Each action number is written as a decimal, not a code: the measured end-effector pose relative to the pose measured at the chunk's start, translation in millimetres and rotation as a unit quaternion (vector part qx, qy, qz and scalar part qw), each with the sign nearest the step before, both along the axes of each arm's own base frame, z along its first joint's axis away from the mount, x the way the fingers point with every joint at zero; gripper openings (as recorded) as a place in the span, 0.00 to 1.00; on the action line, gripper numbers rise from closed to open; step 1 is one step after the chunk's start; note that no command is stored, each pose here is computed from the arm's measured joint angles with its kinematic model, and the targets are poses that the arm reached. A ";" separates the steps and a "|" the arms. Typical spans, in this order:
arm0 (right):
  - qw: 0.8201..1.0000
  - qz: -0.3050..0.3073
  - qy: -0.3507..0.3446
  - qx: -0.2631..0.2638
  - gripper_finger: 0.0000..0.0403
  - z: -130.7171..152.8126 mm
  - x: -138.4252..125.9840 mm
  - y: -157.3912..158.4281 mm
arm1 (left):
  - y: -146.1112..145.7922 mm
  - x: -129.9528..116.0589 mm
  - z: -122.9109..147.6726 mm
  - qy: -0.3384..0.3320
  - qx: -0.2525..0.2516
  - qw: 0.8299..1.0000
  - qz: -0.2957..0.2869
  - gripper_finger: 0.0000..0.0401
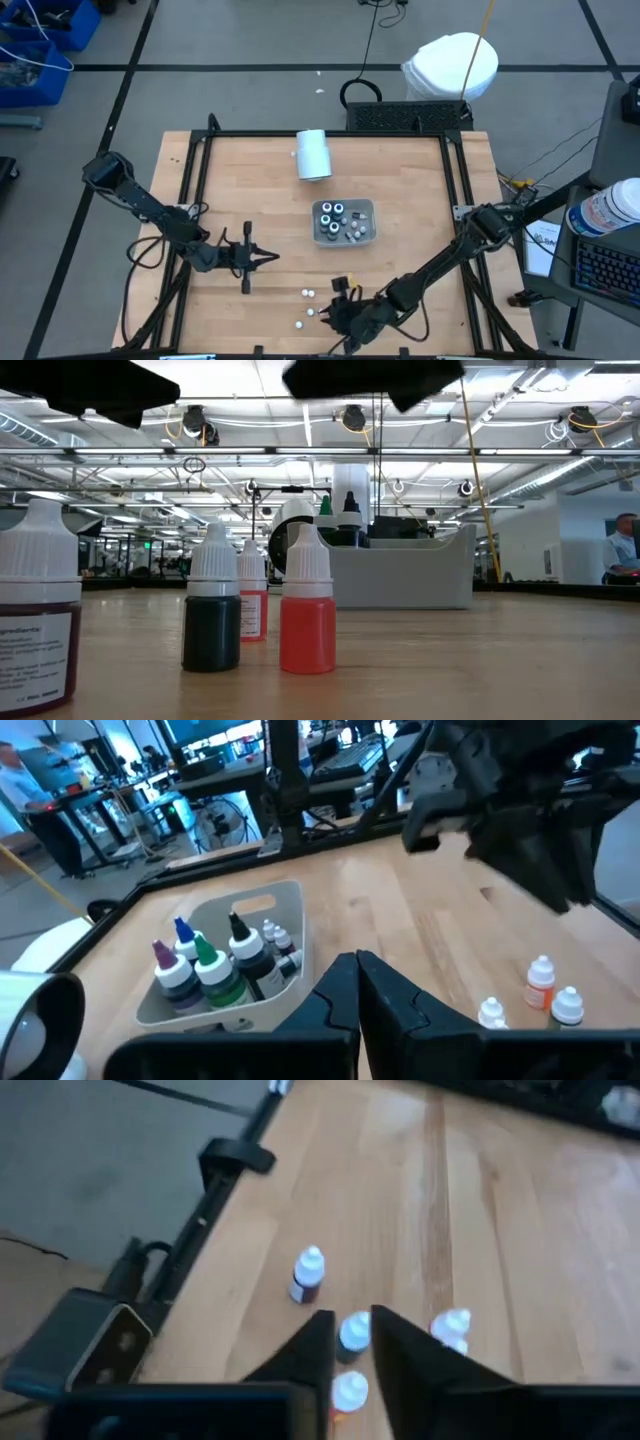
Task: Pick & Place food coloring
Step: Put the orange food coloring bottle into the gray bin
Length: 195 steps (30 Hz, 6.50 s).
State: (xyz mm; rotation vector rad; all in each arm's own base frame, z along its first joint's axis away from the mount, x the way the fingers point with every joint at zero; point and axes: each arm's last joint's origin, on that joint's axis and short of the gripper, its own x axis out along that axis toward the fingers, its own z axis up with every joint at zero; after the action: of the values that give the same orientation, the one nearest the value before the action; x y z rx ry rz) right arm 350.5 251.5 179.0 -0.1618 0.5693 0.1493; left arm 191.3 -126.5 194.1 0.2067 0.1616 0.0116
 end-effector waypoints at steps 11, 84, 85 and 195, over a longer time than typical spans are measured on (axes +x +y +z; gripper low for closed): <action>0.999 -0.029 0.017 0.023 0.47 -16.9 -3.6 -11.3 | 1.3 1.5 2.7 -0.011 0.007 1.000 0.002 0.09; 0.993 -0.017 0.023 0.112 0.13 -54.9 -0.1 -14.4 | 1.1 1.6 3.3 -0.014 -0.028 0.999 0.006 0.09; 0.993 -0.014 0.022 0.114 0.13 -46.7 -1.6 -15.2 | 1.1 1.7 3.5 -0.015 -0.029 0.999 0.006 0.09; 0.953 -0.302 -0.013 0.030 0.21 -46.3 -68.9 -244.5 | 13.5 8.6 0.0 0.000 -0.021 0.999 0.036 0.09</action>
State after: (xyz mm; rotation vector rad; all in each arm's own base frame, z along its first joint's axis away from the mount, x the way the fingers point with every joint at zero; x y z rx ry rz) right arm 281.6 7.1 132.7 0.0742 0.5654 -0.4305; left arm 199.9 -112.9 194.1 0.1580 0.1690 0.0789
